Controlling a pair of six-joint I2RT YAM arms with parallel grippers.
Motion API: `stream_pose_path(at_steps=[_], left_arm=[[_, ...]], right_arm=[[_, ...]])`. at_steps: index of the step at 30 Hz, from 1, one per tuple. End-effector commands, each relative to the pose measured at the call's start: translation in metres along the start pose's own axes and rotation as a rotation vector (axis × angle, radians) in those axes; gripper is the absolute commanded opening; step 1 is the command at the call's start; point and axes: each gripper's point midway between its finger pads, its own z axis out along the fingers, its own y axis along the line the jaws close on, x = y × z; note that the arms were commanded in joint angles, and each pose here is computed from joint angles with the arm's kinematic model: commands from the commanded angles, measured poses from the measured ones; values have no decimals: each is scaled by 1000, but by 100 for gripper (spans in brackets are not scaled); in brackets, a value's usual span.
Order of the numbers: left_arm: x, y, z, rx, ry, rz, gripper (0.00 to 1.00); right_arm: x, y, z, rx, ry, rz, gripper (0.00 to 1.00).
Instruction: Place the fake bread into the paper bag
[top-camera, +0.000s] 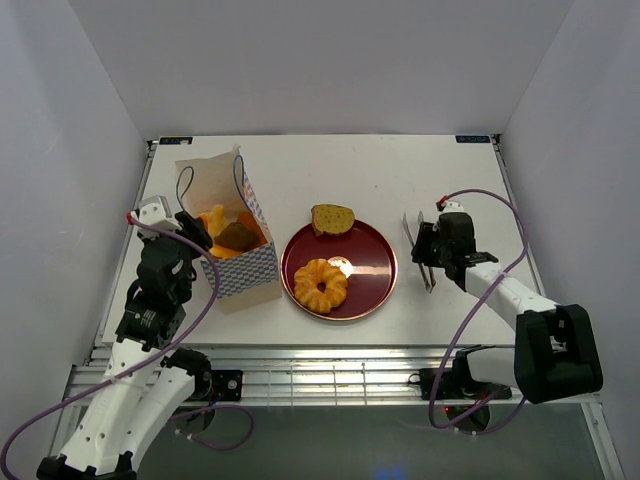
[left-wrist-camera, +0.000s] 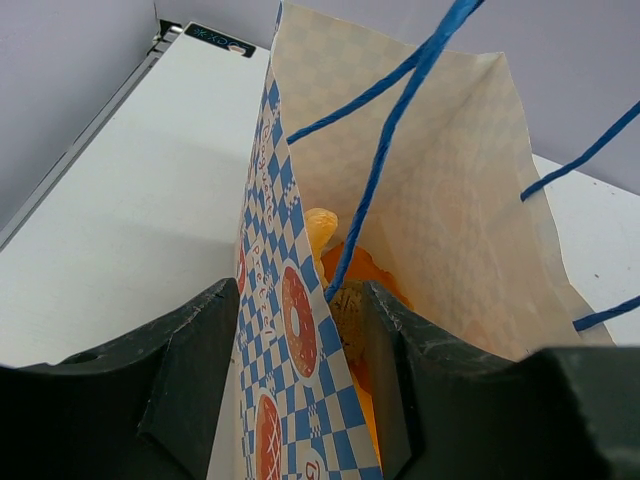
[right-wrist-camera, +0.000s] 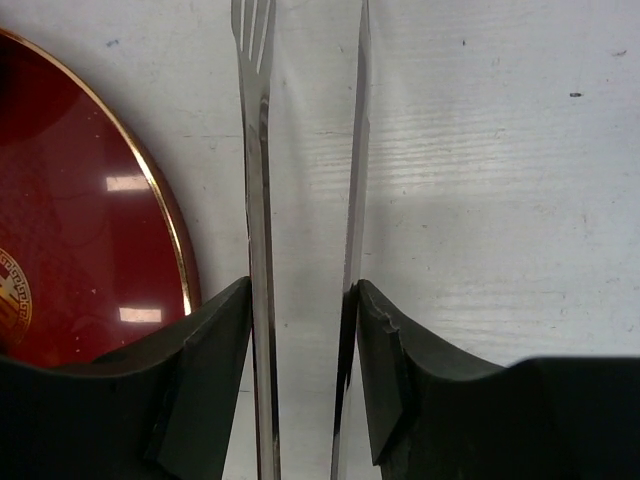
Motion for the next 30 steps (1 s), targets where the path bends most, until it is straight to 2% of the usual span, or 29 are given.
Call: stream_pose_path(at_steps=[1,12,19,30], left_arm=[[-2,-3,-4,20,0,2,63],[-4,-2,-4,15,-5,1,63],[-4,-2,-5,19,-6,1,70],[-2,1,-4,0,-3,8,71]], right_arm=[[-11,0,8,-14,-32,20,51],[11,-5,25,-13,58,35,56],[12,-3,25,-20,83,35,66],[3,7,19,-55,112,40,71]])
